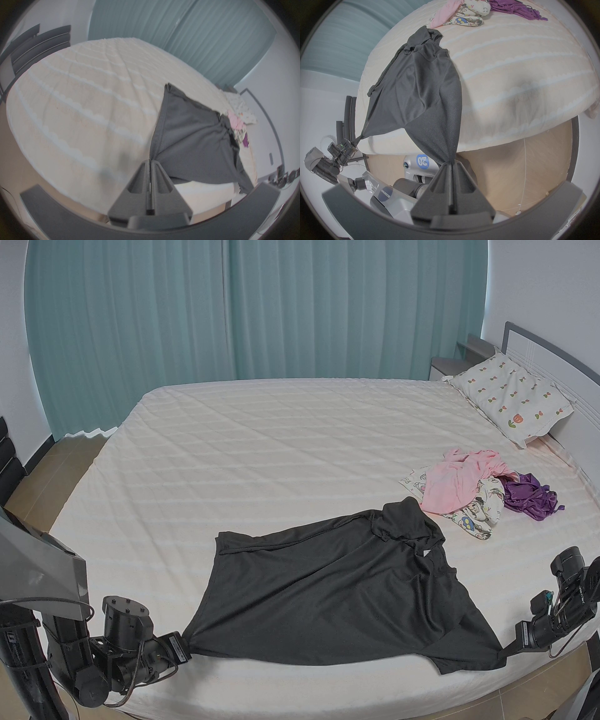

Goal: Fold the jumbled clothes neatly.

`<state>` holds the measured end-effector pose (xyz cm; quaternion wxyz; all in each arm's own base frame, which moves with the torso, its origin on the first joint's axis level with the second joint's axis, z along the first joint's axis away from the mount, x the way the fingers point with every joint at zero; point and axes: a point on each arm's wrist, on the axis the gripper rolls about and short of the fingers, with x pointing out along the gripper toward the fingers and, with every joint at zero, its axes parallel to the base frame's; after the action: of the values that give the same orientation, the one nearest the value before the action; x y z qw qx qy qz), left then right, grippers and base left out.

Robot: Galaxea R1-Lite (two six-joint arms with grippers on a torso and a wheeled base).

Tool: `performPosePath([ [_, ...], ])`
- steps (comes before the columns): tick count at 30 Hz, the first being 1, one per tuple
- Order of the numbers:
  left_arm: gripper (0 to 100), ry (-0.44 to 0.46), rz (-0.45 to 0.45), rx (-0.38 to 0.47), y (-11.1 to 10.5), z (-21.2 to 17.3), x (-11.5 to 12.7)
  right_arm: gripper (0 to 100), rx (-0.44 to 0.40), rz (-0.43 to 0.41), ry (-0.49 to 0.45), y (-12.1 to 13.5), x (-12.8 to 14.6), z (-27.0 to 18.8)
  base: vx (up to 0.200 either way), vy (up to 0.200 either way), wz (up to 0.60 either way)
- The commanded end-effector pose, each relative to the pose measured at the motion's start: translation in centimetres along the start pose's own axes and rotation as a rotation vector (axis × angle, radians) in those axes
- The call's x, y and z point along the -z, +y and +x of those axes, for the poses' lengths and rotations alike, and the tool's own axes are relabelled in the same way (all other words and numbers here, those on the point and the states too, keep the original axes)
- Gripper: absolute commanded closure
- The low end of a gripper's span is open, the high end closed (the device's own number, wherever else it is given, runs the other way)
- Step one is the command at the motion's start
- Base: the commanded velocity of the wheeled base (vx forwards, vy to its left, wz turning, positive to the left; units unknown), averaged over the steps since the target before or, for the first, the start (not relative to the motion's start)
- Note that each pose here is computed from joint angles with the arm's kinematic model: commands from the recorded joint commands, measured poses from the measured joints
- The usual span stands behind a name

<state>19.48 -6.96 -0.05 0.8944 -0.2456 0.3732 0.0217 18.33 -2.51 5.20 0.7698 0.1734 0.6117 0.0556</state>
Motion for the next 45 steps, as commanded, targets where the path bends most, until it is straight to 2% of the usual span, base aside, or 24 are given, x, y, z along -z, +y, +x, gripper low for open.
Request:
performPosePath([
  [1,100,0.125,0.12,0.0,-0.7,-1.1,2.1,100,0.007,-0.022,0.034,-0.6,1.6,0.0,0.0,0.0,0.0],
  [6,100,0.191,0.192,-0.027,-0.6,-1.2,3.1,100,0.011,-0.042,0.063,-0.7,2.2,0.1,0.0,0.0,0.0],
  [8,100,0.25,0.227,-0.07,-0.1,-1.4,3.7,100,0.013,-0.045,0.086,-0.8,2.4,0.4,0.0,0.0,0.0],
  [15,100,0.308,0.256,-0.116,0.4,-1.4,4.3,100,0.01,-0.074,0.138,-0.9,3.4,0.9,0.0,0.0,0.0],
  [16,0,0.315,0.257,-0.123,0.5,-1.5,4.4,0,0.011,-0.073,0.141,-0.9,3.4,0.9,0.0,0.0,0.0],
  [21,0,0.28,0.235,-0.108,0.3,-1.1,3.9,0,0.036,-0.065,0.155,-1.3,3.1,1.4,0.0,0.0,0.0],
  [24,0,0.197,0.175,-0.083,0.4,-0.8,2.5,0,0.041,-0.064,0.095,-1.4,2.4,0.6,0.0,0.0,0.0],
  [28,0,0.074,0.092,-0.068,0.7,0.1,-0.2,0,0.054,-0.06,-0.037,-1.5,0.8,-1.3,0.0,0.0,0.0],
  [32,0,0.021,0.03,0.007,0.3,0.9,-2.5,0,0.045,-0.059,-0.108,-1.7,-0.9,-2.1,0.0,0.0,0.0],
  [33,0,-0.008,0.004,0.056,-0.1,1.3,-3.8,0,0.019,-0.06,-0.124,-1.7,-1.7,-2.1,0.0,0.0,0.0],
  [37,0,-0.084,-0.072,0.119,-1.9,2.9,-6.3,0,-0.029,-0.05,-0.124,-1.6,-3.4,-1.3,0.0,0.0,0.0],
  [40,0,-0.083,-0.093,0.106,-2.6,5.3,-8.0,0,-0.048,-0.005,-0.144,-1.2,-5.5,-0.4,0.0,0.0,0.0],
  [45,0,-0.09,-0.142,0.07,-3.4,10.0,-11.7,0,-0.094,0.125,-0.263,-0.1,-8.6,1.9,0.0,0.0,0.0],
])
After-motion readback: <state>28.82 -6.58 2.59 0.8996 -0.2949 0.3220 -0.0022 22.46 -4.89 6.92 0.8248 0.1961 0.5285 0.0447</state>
